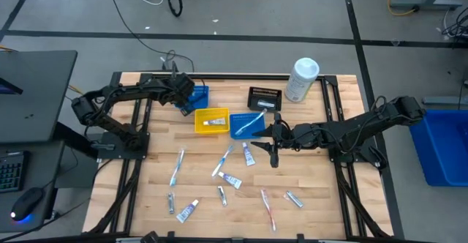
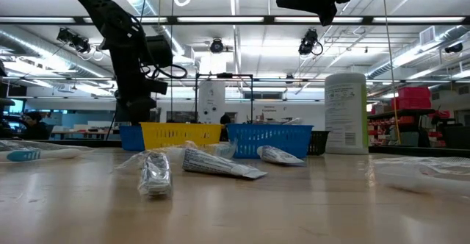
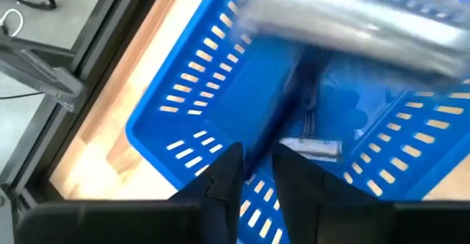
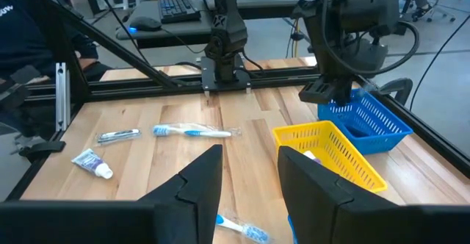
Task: Pick & Place Travel size toiletries
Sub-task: Put the razor into the left blue basket, then put the toothpaste into the yellow basket
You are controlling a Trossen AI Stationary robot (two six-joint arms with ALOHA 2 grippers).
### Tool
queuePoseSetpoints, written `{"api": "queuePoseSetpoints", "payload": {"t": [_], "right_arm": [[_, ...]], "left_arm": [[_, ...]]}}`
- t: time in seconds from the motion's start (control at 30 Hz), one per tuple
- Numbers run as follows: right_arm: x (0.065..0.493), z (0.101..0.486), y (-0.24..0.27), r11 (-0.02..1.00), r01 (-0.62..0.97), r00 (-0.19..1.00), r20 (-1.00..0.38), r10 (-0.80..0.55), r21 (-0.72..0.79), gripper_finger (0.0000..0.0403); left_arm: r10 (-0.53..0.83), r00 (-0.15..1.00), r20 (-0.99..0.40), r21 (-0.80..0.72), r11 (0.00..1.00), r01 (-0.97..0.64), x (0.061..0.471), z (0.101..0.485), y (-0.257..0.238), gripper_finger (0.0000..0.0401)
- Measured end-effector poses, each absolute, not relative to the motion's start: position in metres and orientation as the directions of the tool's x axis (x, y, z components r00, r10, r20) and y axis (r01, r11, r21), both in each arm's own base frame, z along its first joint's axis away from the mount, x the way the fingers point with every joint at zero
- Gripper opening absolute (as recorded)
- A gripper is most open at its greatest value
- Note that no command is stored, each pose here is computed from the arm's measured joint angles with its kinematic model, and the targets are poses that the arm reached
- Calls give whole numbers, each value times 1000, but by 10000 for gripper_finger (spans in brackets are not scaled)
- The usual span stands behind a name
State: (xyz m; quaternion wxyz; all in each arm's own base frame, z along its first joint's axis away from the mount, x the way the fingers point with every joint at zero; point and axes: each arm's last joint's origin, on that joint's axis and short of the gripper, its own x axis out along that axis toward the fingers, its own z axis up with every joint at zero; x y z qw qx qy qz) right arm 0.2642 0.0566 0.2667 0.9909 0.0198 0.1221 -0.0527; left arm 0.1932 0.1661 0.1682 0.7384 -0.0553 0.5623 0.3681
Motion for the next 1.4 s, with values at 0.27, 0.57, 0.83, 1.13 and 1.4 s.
{"api": "queuePoseSetpoints", "payload": {"t": [0.27, 0.57, 0.83, 1.13, 1.4], "right_arm": [[264, 267, 57, 994, 110, 965, -244, -100, 26, 140], [264, 267, 56, 994, 110, 964, -245, -100, 26, 140], [264, 266, 56, 994, 110, 964, -246, -101, 26, 141], [264, 266, 56, 994, 110, 963, -250, -101, 24, 140], [264, 266, 56, 994, 110, 963, -251, -101, 24, 139]], "left_arm": [[490, 97, -866, 314, 685, -657, 194, 168, 167, 124], [490, 168, -856, 253, 678, -691, 203, 177, 164, 134], [500, 379, -779, 121, 712, -691, 218, 234, 136, 113], [216, 679, -701, -218, 842, -494, 229, 269, 62, 100], [81, 712, -698, -272, 889, -369, 240, 266, -13, 98]]}}
